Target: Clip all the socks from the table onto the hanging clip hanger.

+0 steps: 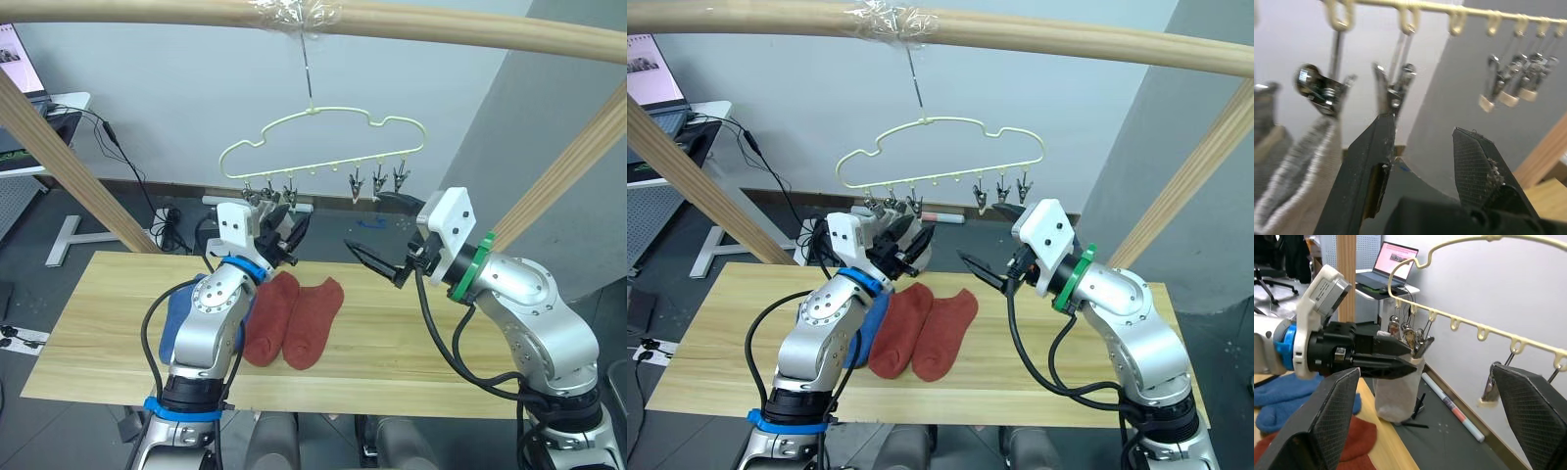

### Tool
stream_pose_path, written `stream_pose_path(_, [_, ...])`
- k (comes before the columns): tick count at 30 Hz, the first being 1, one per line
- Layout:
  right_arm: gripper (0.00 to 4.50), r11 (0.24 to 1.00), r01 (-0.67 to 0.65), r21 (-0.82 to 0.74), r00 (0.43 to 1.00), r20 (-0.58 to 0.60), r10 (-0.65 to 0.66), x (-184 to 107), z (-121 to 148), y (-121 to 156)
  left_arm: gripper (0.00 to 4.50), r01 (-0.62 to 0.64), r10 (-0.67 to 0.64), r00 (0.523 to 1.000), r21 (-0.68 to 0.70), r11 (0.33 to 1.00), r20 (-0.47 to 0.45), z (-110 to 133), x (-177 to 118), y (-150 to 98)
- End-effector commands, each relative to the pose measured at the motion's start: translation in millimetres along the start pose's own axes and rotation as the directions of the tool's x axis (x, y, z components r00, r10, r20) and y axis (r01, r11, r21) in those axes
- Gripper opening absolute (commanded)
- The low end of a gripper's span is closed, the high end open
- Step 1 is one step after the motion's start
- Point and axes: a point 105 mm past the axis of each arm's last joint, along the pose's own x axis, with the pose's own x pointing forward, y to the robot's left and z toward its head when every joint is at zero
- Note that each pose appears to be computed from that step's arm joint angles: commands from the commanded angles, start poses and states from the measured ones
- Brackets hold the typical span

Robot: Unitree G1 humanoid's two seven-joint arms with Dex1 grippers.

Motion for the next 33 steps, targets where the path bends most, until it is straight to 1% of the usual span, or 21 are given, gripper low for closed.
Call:
stream_pose_path(1, [4.5,0.999,-0.005,-0.035,0.998,0.062,0.007,-1.1,17.3,-1.5,2.15,-0.04,0.039,0.999,0.023,0.999,0.037,11.0,3.6,5.1])
stream_pose_path(3, [4.5,0.999,0.001,-0.034,0.998,0.064,0.002,-0.4,17.5,-3.2,2.15,-0.036,0.035,0.999,0.019,0.999,0.036,10.4,5.5,3.6])
stream_pose_path(7, [4.5,0.997,0.029,-0.074,0.999,0.032,-0.027,-1.3,10.9,-10.7,2.15,-0.011,0.012,0.999,-0.013,1.0,0.033,9.5,14.7,-3.1])
stream_pose_path(11, [4.5,0.996,0.048,-0.071,0.998,0.038,-0.045,-1.1,12.1,-16.2,2.15,-0.023,0.023,0.998,-0.004,1.0,0.05,13.6,23.7,-2.1])
stream_pose_path(16, [4.5,0.997,0.045,-0.064,0.998,0.04,-0.043,-0.9,12.0,-14.7,2.15,-0.024,0.023,0.997,0.011,1.0,0.07,18.9,26.7,-2.8])
stream_pose_path(21, [4.5,0.997,0.053,-0.059,0.998,0.031,-0.051,-2.0,10.0,-13.1,2.15,-0.064,0.059,0.993,0.046,0.997,0.107,28.3,29.1,0.2])
stream_pose_path(33, [4.5,0.997,0.055,-0.055,0.998,0.019,-0.054,-3.9,9.0,-14.5,2.15,-0.089,0.079,0.989,0.072,0.993,0.128,30.4,33.4,-0.8])
